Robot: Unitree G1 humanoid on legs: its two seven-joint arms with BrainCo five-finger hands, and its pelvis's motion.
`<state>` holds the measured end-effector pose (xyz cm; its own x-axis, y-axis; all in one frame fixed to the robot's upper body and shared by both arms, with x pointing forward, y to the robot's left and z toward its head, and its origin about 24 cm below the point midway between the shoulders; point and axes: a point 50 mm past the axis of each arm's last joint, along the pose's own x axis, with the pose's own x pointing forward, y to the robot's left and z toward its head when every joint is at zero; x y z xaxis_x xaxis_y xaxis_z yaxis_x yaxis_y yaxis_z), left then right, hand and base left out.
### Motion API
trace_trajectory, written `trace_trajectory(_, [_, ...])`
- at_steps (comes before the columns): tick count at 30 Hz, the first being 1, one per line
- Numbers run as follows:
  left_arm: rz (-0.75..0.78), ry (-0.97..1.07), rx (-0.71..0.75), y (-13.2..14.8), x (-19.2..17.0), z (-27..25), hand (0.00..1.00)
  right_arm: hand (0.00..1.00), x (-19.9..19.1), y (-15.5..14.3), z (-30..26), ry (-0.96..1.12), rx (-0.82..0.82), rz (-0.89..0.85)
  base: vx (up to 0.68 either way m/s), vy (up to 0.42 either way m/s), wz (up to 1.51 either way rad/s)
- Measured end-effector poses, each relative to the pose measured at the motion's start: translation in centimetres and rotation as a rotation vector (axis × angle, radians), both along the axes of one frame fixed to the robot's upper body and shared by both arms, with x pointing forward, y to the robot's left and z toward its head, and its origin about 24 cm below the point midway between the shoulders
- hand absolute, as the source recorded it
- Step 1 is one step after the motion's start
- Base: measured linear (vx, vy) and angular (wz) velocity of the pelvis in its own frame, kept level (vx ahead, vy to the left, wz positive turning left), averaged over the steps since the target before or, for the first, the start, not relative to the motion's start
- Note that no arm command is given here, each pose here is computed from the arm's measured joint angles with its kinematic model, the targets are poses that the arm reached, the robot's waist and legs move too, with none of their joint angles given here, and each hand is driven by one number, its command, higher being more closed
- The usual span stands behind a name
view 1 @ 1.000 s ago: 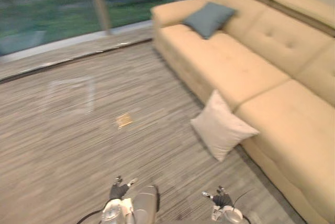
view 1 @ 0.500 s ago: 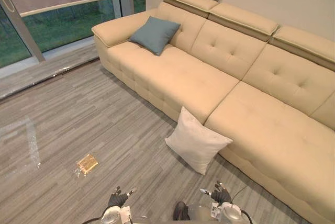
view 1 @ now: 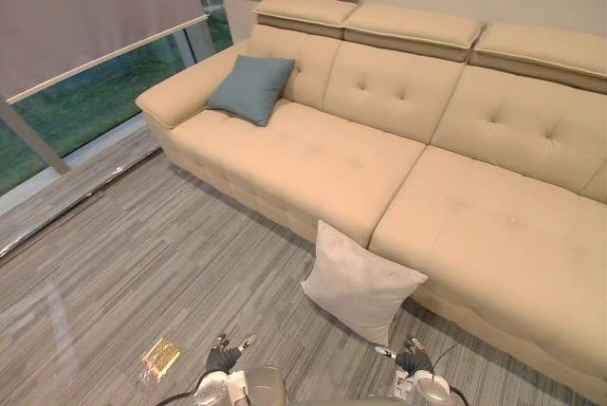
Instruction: Pick up cushions and gather them together orderly.
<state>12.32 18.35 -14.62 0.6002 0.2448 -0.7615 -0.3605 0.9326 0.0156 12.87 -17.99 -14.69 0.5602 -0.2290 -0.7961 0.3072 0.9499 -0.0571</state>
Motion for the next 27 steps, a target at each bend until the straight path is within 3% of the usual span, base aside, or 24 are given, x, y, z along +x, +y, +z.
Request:
trace_trajectory(6, [-0.016,0.007,0.03,1.7,-0.3,0.1,0.0,0.0,-0.9,2.0,-0.5,0.032,0.049,0.012,0.35,0.282,-1.12])
trace_trajectory(12, [-0.022,0.029,0.024,1.5,-0.4,-0.2,0.0,0.0,-0.8,2.0,-0.5,0.031,0.049,0.018,0.24,0.106,-0.36])
trace_trajectory(20, [-0.044,0.06,-0.01,0.2,-0.5,-0.6,0.0,0.0,-0.1,1.0,-0.1,0.003,0.007,0.057,0.14,-0.087,-0.55])
trace_trajectory(22, [-0.047,0.056,0.014,1.0,-0.4,-0.5,0.0,0.0,-0.7,0.8,-0.3,0.011,0.005,0.038,0.09,-0.21,0.25])
trace_trajectory(27, [-0.064,0.078,-0.022,-0.6,-0.9,-0.9,0.0,0.0,-1.6,-1.1,-0.3,0.028,-0.03,-0.022,0.14,-0.203,0.5])
